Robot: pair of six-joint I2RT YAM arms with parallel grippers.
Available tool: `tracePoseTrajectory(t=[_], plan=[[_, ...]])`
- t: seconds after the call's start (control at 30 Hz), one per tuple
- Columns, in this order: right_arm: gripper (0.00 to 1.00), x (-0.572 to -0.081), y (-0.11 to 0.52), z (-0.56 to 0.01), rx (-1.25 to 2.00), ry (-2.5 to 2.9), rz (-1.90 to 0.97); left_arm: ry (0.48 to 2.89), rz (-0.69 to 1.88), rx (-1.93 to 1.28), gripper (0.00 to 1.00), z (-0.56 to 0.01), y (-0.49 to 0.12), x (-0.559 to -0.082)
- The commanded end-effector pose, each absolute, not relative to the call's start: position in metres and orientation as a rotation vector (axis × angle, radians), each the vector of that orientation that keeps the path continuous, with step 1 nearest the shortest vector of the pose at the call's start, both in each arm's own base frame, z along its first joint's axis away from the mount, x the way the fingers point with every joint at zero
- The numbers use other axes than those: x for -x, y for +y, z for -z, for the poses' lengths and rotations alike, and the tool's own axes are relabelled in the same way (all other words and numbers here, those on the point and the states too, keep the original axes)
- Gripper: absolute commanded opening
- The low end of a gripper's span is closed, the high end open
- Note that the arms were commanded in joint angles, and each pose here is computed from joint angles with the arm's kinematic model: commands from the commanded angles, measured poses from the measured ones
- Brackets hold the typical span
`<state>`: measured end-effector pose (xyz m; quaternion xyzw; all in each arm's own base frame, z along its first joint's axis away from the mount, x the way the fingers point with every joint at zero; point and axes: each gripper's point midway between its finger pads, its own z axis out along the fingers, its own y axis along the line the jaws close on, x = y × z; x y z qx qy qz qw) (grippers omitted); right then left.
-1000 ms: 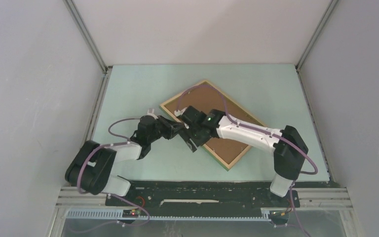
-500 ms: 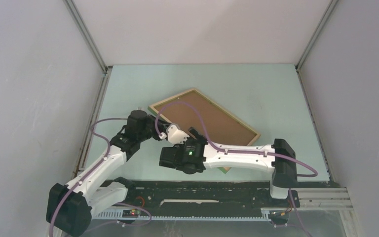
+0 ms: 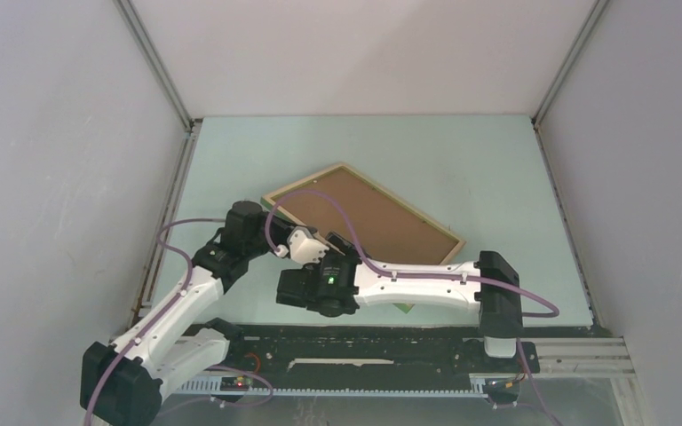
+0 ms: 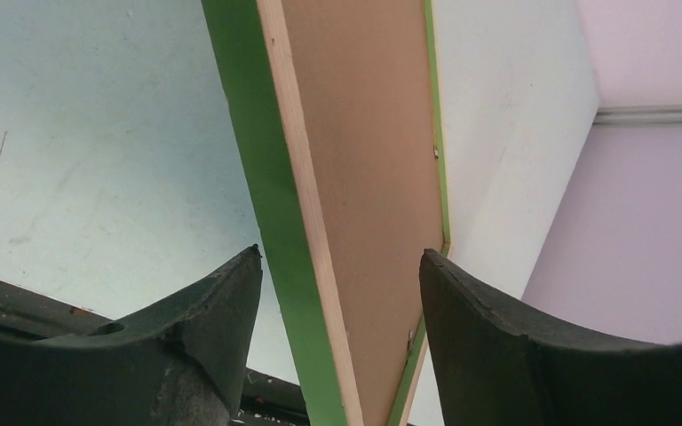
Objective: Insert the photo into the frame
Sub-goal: Turn over the photo frame at the center of the board.
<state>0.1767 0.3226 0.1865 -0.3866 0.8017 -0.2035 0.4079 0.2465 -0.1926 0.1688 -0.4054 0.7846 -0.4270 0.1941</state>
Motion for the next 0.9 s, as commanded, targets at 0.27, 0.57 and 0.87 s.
tracePoseTrajectory(t=[0.27, 0.57, 0.87], plan=[[0.69, -0.199, 0.313, -0.186, 0.974, 2.003, 0.480, 2.074, 1.517, 1.052, 0.00, -0.236, -0.214, -0.252], [0.22, -0.212, 0.317, -0.199, 0.997, 1.844, 0.654, 2.047, 1.648, 1.040, 0.00, -0.251, -0.217, -0.251], [0.00, -0.240, 0.316, -0.262, 0.879, 1.910, 0.386, 1.804, 1.550, 0.730, 1.00, -0.333, -0.165, -0.268]])
